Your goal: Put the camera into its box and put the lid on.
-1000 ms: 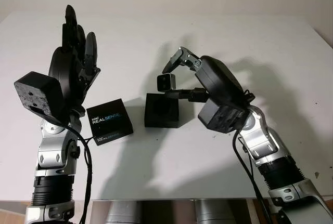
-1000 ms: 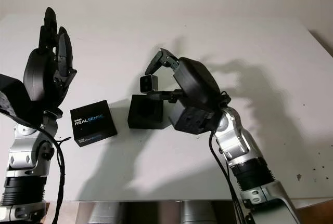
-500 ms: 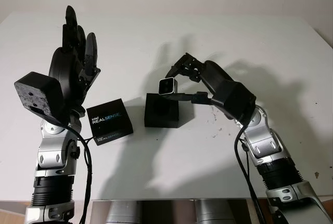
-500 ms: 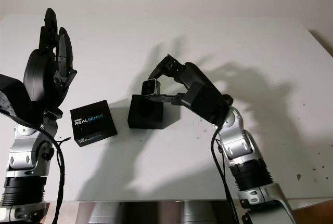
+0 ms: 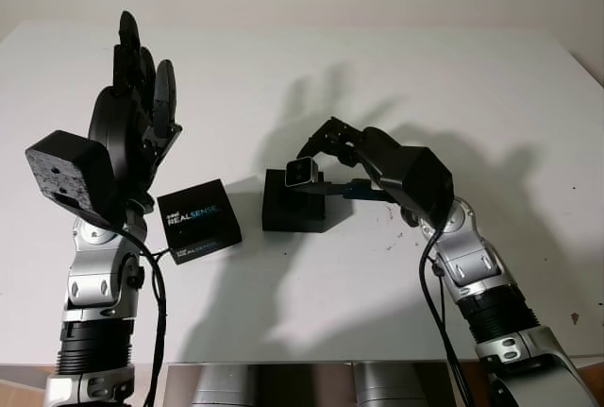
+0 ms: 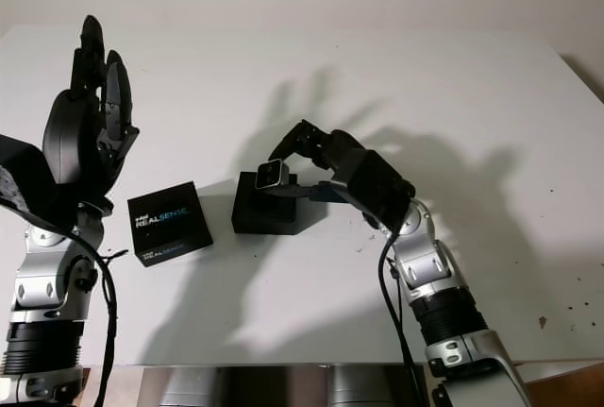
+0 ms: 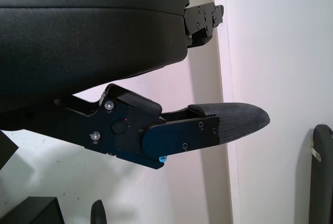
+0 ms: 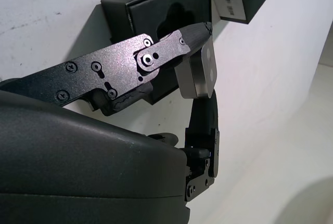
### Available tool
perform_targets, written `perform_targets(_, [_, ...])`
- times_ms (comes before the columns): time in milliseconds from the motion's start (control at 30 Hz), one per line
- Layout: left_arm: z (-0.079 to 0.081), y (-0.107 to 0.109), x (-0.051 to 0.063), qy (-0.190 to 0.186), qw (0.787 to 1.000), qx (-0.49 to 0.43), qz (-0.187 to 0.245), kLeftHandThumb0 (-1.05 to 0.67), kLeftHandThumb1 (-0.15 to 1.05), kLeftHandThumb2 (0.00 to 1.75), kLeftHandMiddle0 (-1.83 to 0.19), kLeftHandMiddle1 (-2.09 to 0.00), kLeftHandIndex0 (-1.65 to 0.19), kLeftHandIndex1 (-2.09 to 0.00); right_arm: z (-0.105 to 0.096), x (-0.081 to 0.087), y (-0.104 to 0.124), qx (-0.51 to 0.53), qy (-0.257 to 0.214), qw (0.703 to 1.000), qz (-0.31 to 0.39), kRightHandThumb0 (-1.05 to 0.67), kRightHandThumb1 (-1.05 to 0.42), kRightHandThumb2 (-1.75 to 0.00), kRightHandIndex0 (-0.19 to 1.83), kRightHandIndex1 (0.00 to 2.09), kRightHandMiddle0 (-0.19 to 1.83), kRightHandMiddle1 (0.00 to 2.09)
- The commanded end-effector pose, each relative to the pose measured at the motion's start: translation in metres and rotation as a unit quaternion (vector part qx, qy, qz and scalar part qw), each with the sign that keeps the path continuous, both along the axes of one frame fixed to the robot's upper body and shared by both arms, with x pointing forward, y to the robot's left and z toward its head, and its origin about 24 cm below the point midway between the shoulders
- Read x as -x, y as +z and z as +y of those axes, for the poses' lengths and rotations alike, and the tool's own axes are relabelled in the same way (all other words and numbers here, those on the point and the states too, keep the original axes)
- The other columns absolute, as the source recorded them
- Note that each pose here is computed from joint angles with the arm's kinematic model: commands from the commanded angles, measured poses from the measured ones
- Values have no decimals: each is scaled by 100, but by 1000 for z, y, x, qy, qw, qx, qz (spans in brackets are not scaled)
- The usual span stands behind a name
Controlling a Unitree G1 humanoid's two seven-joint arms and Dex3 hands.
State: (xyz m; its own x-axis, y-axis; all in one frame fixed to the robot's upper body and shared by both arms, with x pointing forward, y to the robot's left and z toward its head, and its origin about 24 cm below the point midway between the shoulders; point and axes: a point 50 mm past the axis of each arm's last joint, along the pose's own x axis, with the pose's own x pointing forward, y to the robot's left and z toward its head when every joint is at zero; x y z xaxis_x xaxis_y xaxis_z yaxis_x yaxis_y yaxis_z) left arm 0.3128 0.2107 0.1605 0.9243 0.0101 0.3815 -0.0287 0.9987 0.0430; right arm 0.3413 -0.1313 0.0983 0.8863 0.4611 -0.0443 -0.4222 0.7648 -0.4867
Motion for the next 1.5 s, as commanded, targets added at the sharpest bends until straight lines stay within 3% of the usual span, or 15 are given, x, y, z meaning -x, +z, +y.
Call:
perform_targets(0, [2,3,3,3,1000,-12,-6,-73,105,58,19,0,19,0,2,-2,4,-14,2,1000,-3,-49,-100,-5,32,4,34,168])
perform_targets(600, [2,4,3,4,1000,-10,-6,-73,105,57,19,0,19,0,8,0,-3,-40,22,999,29,-50,-100,-5,30,5,32,168])
perform_targets(1467, [3,5,4,3,1000,-11,-6,-73,105,58,19,0,19,0,6,4,-16,18,25,999,11,-47,-102,-6,27,5,27,178])
